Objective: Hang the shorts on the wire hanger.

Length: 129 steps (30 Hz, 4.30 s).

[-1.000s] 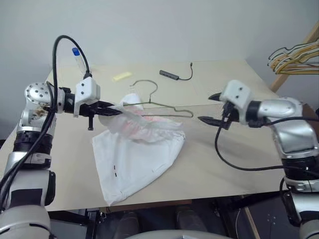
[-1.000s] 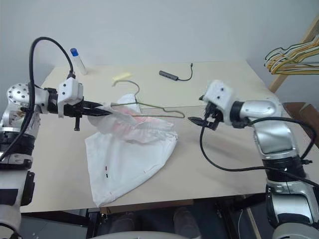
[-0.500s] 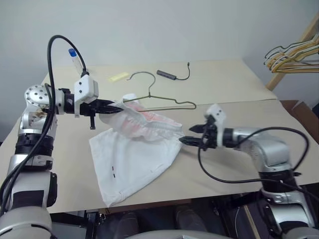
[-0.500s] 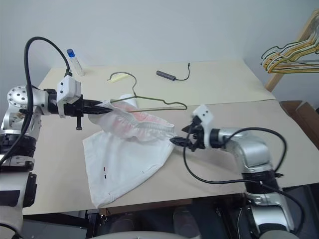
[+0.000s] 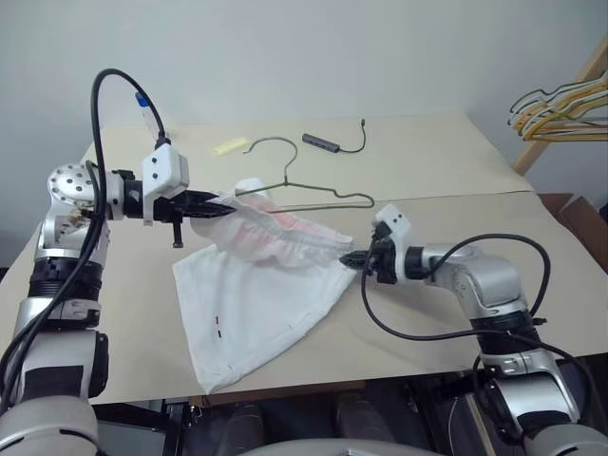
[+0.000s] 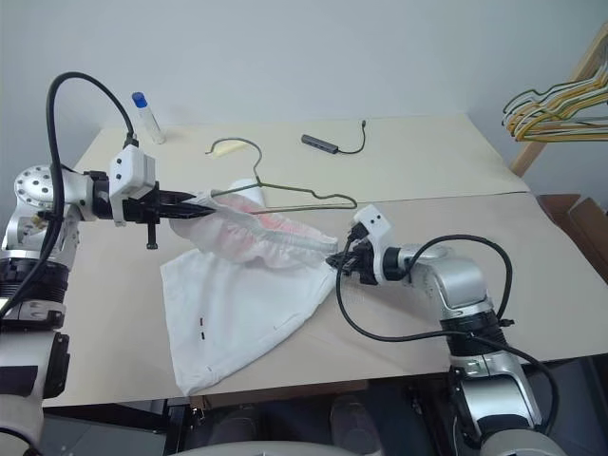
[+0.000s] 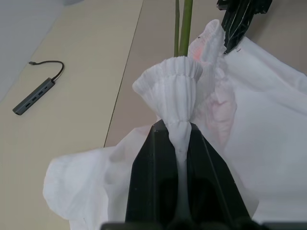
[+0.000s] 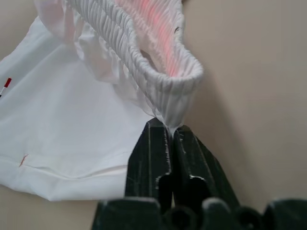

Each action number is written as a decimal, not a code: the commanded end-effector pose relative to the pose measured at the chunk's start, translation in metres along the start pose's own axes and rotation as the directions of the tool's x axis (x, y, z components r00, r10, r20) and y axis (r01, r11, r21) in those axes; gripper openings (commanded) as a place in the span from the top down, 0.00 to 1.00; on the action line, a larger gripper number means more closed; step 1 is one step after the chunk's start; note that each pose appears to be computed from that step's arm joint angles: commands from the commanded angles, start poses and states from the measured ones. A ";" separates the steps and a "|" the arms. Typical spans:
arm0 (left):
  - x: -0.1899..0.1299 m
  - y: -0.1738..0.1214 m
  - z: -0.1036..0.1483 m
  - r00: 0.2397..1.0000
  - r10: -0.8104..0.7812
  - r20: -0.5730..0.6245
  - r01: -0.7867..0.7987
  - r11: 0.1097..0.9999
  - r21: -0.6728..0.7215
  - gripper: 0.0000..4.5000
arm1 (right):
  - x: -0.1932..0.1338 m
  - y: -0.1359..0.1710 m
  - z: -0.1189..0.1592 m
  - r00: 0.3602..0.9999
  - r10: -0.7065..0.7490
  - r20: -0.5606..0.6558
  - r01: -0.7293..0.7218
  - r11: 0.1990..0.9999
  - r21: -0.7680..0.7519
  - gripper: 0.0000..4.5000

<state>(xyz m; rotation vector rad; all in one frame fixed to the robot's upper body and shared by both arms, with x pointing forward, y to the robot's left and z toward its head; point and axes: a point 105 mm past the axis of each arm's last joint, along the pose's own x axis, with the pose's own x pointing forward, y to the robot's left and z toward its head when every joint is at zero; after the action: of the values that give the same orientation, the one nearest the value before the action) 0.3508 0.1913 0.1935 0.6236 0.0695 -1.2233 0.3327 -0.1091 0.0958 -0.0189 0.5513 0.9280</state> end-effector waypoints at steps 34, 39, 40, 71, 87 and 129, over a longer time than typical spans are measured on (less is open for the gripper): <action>-0.023 -0.005 0.003 1.000 -0.018 0.006 0.018 0.998 0.059 1.00 | -0.061 -0.062 0.029 0.980 -0.197 0.028 0.199 0.968 -0.155 0.99; -0.026 -0.008 0.000 0.999 -0.032 -0.012 0.033 0.998 0.054 1.00 | -0.063 -0.063 0.031 0.980 -0.198 0.026 0.200 0.962 -0.184 0.99; -0.026 -0.007 -0.002 0.999 -0.025 -0.024 0.027 0.998 0.053 1.00 | -0.063 -0.063 0.032 0.980 -0.197 0.027 0.199 0.962 -0.189 0.99; -0.009 0.005 0.022 0.998 0.006 -0.064 0.007 0.978 0.209 1.00 | -0.043 0.029 0.117 0.986 -0.168 0.002 0.100 0.574 -0.812 0.99; -0.010 0.002 0.023 0.999 0.004 -0.039 0.004 0.979 0.204 1.00 | -0.041 0.035 0.100 0.993 -0.094 -0.069 -0.012 0.506 -0.862 0.38; -0.010 -0.002 0.030 1.000 -0.018 0.014 0.014 0.979 0.205 1.00 | -0.032 0.037 0.106 0.992 0.121 -0.027 -0.105 0.700 -0.706 0.58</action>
<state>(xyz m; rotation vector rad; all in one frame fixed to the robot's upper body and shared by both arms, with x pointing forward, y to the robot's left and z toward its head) 0.3384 0.1881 0.1999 0.7935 0.0230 -1.2717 0.3360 -0.0855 0.1922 -0.6942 0.1958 1.2274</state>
